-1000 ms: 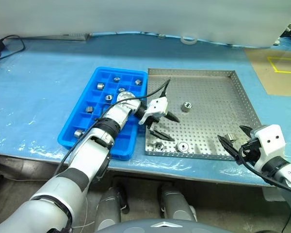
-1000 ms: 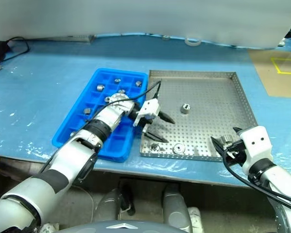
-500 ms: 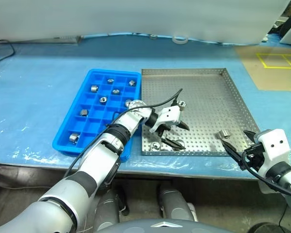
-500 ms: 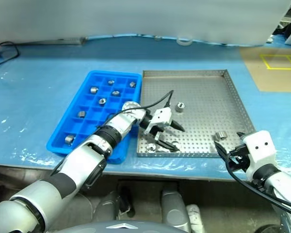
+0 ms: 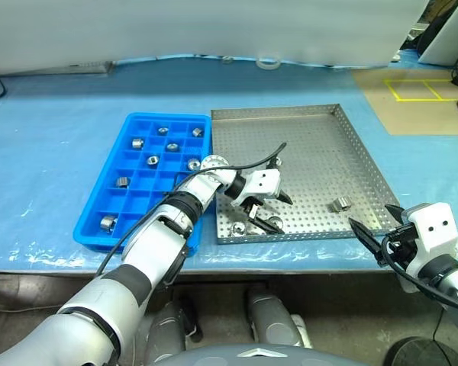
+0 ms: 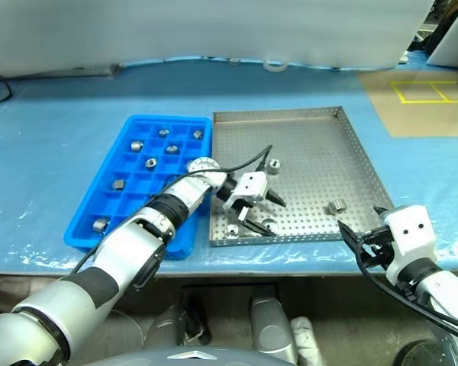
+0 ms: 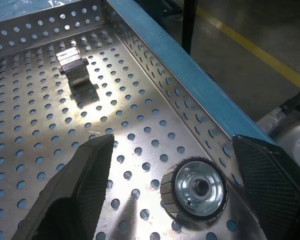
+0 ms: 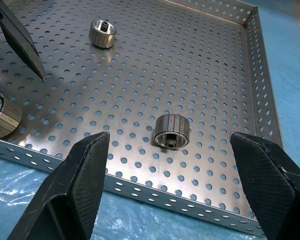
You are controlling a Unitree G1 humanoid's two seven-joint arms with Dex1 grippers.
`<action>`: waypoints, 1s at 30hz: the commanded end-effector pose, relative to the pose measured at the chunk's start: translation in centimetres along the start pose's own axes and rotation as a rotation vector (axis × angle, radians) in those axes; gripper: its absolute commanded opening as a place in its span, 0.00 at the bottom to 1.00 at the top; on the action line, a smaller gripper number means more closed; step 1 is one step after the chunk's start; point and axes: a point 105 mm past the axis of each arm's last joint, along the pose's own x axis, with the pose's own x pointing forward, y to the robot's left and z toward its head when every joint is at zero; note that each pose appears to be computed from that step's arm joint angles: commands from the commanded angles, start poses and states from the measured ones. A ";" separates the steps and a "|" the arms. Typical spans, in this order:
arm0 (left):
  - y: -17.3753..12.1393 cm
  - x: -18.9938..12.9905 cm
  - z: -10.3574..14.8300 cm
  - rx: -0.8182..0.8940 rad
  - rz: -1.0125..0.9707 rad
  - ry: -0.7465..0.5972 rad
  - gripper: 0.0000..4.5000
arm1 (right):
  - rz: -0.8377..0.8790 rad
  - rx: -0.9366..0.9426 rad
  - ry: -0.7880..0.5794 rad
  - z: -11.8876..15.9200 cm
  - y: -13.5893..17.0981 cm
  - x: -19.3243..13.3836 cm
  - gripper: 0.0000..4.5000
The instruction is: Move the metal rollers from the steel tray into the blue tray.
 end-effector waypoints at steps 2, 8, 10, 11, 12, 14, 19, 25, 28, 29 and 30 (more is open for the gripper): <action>1.2 -1.3 0.8 -0.048 0.048 -0.048 0.89 | -0.022 -0.042 -0.027 1.1 -0.4 -0.6 0.90; 1.7 -2.9 0.7 -0.061 0.089 -0.068 0.89 | -0.019 -0.045 -0.023 1.0 -0.4 -0.5 0.90; 1.4 -3.0 0.0 -0.064 0.083 -0.043 0.89 | -0.019 -0.048 -0.019 0.9 -0.5 -0.4 0.90; 1.2 -3.0 -0.1 -0.065 0.078 -0.038 0.89 | -0.019 -0.049 -0.019 0.9 -0.5 -0.4 0.90; 1.0 -2.8 -0.3 -0.063 0.065 -0.034 0.89 | -0.018 -0.049 -0.020 0.9 -0.4 -0.3 0.90; 0.4 -2.5 -0.6 -0.057 0.040 -0.031 0.89 | -0.014 -0.047 -0.022 0.9 -0.3 -0.3 0.90; -0.2 -1.5 -0.9 -0.046 0.010 -0.025 0.89 | -0.018 -0.050 -0.020 0.9 -0.4 -0.2 0.90; -1.3 -0.7 -2.1 -0.050 -0.021 0.020 0.89 | -0.024 -0.055 -0.018 0.9 -0.5 -0.3 0.90; -1.8 0.0 -2.4 -0.043 -0.040 0.026 0.89 | -0.025 -0.056 -0.015 0.8 -0.4 -0.2 0.90; -1.9 0.2 -2.4 -0.044 -0.045 0.024 0.89 | -0.025 -0.056 -0.015 0.8 -0.4 -0.2 0.90; -2.0 0.3 -2.4 -0.044 -0.049 0.024 0.89 | -0.024 -0.057 -0.014 0.8 -0.4 -0.2 0.90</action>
